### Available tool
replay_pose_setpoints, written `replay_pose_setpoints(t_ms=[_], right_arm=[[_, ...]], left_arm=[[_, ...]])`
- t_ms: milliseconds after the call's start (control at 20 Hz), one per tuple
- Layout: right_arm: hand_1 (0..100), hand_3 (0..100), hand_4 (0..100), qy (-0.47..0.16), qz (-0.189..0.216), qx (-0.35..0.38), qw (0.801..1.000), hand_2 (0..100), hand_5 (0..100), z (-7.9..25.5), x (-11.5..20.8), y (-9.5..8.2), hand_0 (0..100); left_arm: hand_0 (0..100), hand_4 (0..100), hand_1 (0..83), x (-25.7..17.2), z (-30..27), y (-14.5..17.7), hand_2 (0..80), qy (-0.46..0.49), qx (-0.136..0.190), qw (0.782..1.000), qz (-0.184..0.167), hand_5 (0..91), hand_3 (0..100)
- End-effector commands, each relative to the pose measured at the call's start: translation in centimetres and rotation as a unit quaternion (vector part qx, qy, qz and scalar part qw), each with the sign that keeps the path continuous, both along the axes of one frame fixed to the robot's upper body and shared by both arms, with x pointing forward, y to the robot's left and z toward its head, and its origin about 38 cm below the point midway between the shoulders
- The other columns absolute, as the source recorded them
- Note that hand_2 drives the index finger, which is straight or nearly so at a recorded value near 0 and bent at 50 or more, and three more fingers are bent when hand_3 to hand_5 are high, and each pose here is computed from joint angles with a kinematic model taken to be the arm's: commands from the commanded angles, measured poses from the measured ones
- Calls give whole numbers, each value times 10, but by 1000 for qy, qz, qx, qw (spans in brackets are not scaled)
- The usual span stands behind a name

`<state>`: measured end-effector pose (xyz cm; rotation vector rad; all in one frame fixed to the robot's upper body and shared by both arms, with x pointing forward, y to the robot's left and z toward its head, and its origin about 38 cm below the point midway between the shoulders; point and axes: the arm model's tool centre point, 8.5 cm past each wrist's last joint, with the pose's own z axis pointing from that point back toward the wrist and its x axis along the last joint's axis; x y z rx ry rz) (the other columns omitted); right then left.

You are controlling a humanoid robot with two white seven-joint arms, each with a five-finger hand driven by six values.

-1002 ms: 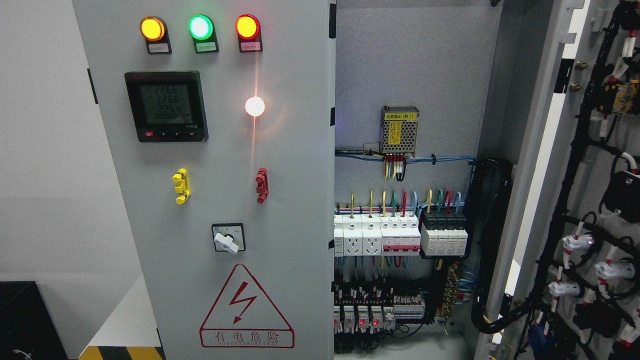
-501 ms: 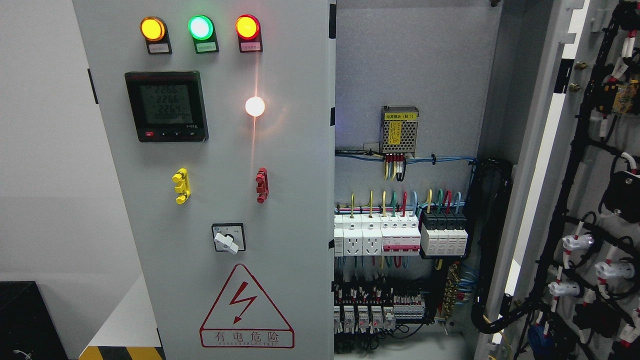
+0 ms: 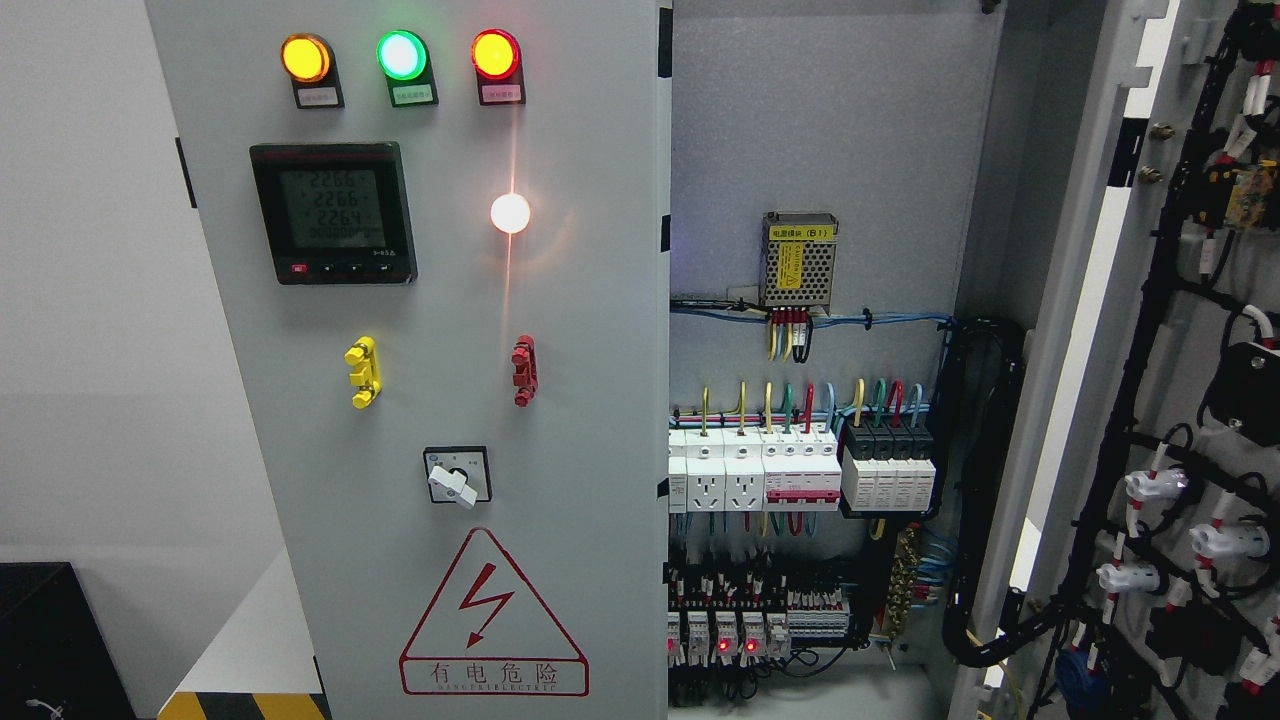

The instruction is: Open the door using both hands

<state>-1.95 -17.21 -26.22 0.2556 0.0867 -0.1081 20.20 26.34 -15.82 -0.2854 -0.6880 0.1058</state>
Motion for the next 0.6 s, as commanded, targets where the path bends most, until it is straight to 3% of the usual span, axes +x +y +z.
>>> replay_pose_setpoints(t_ms=[0, 250, 451, 551], right_arm=[[0, 0, 0, 0, 0, 0, 1000, 0, 0, 0, 0, 0, 191], [0, 0, 0, 0, 0, 0, 1000, 0, 0, 0, 0, 0, 191], [0, 0, 0, 0, 0, 0, 1000, 0, 0, 0, 0, 0, 191], [0, 0, 0, -1, 0, 1, 1000, 0, 0, 0, 1, 1, 191]], left_arm=[[0, 0, 0, -131, -90, 34, 0, 198, 128, 970, 68, 0, 0], [0, 0, 0, -158, -97, 38, 0, 237, 152, 954, 102, 0, 0], [0, 0, 0, -190, -100, 38, 0, 270, 184, 944, 52, 0, 0], [0, 0, 0, -215, -103, 21, 0, 303, 172, 936, 43, 0, 0]])
